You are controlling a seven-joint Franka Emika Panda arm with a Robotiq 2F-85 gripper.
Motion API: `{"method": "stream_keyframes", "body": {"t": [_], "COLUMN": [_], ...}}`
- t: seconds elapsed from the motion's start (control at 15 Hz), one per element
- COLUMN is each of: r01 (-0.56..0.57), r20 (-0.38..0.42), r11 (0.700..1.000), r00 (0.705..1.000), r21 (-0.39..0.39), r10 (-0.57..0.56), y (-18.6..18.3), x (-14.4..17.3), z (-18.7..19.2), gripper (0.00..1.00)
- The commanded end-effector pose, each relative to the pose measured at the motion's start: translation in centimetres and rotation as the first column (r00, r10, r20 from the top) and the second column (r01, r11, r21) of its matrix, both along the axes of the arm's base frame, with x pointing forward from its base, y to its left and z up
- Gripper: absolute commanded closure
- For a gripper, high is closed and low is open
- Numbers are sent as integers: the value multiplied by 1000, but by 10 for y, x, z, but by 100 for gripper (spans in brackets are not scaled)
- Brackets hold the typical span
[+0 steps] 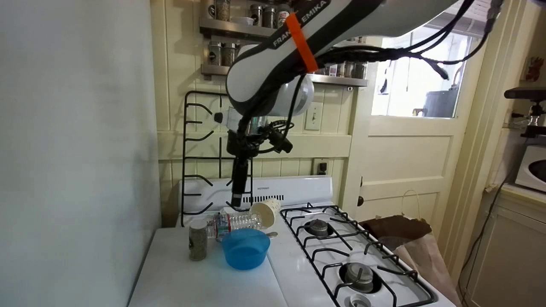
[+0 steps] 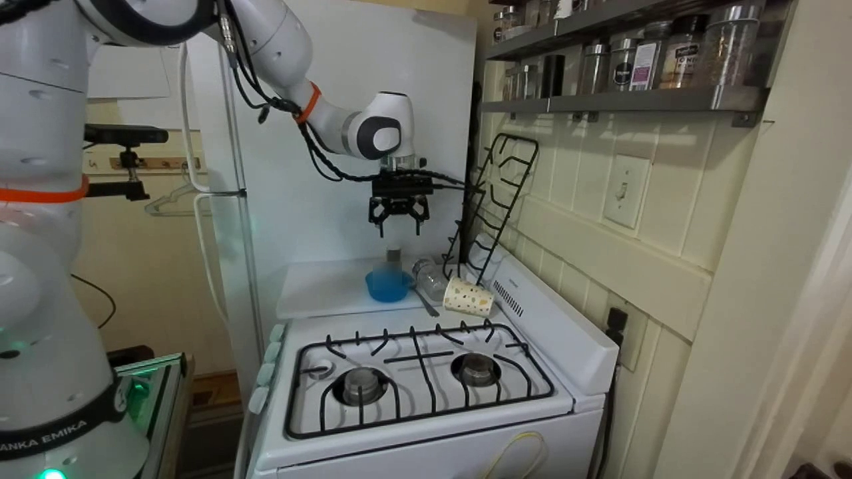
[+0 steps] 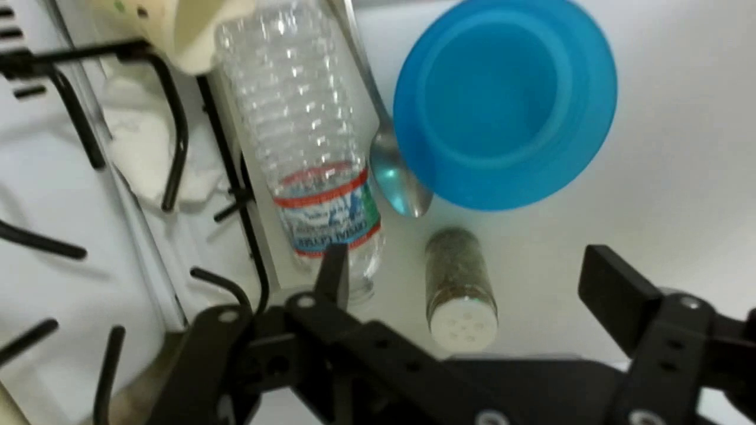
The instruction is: Remove the container from the stove plates on the right and put it on the white tray on the left
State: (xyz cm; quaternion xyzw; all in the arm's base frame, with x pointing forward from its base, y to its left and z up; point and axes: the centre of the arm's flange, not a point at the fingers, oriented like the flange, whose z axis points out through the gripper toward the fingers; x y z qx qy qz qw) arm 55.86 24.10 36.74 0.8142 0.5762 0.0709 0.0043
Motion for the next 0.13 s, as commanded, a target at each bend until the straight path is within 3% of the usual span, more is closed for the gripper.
{"method": "stream_keyframes", "body": {"t": [0.0,0.07], "r01": [13,19], "r20": [108,39], "r11": [996,998], "r00": [994,999], "r21": [-89,-59], "r10": [-4,-17], "y": [-30,-16], "x": [-59,-19], "z": [19,9], "gripper": [0,0]}}
